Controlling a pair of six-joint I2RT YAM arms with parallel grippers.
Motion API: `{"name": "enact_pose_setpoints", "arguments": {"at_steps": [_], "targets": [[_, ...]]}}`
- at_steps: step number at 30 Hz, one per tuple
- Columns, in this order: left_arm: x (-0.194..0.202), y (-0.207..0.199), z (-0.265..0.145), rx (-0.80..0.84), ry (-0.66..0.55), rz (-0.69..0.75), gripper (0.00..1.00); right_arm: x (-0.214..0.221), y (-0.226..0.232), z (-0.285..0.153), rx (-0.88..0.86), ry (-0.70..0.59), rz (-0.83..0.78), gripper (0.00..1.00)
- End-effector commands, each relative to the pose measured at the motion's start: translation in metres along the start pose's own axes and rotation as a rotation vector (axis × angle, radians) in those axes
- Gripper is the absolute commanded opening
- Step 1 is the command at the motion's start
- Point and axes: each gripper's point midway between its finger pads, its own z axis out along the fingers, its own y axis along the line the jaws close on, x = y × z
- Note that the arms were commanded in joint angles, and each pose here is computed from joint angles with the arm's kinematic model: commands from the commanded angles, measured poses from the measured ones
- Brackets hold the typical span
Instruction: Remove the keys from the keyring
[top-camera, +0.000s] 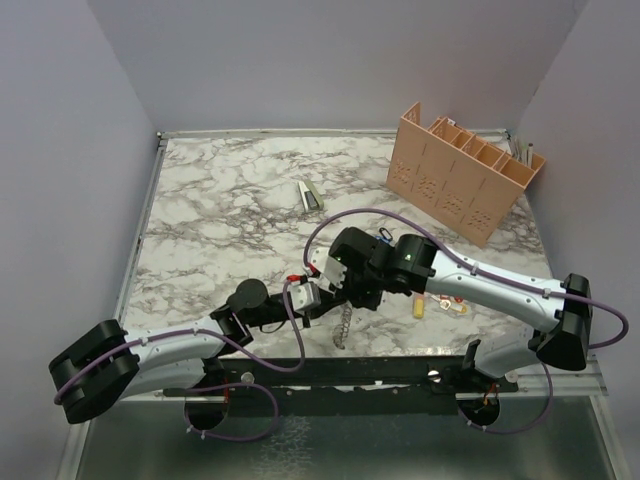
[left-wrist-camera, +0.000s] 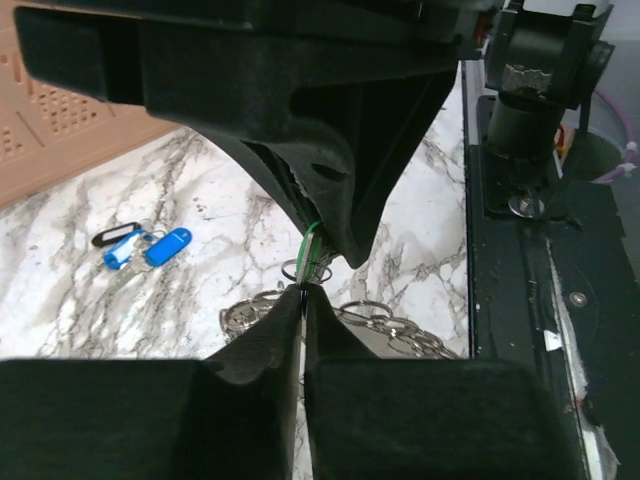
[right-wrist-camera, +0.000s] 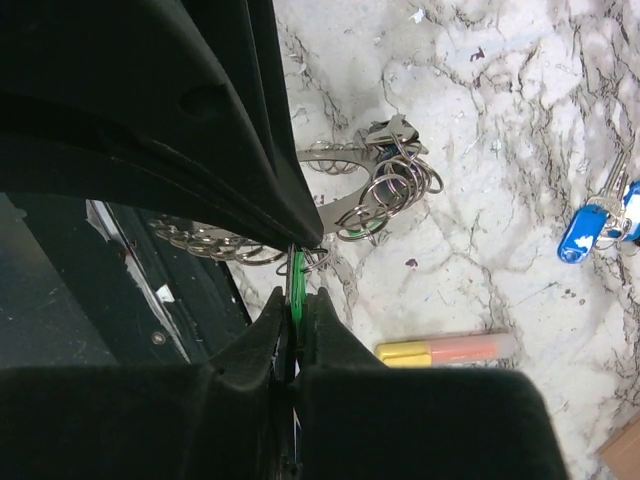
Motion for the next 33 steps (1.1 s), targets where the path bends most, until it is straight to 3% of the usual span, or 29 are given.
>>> {"name": "enact_pose_setpoints", "arguments": {"at_steps": [1, 13, 33], "targets": [[-0.007, -0.009, 0.004, 0.074, -0.021, 0.027, 0.0, 0.005, 0.002, -0.007, 0.001, -0.016, -0.009, 0.01], [-0.008, -0.025, 0.002, 0.164, -0.028, 0.021, 0.0, 0.024, -0.006, -0.006, -0.015, -0.079, 0.048, 0.01], [-0.041, -0.047, -0.007, 0.268, -0.171, 0.034, 0.0, 0.031, -0.006, 0.017, -0.067, -0.108, 0.015, 0.01]]}}
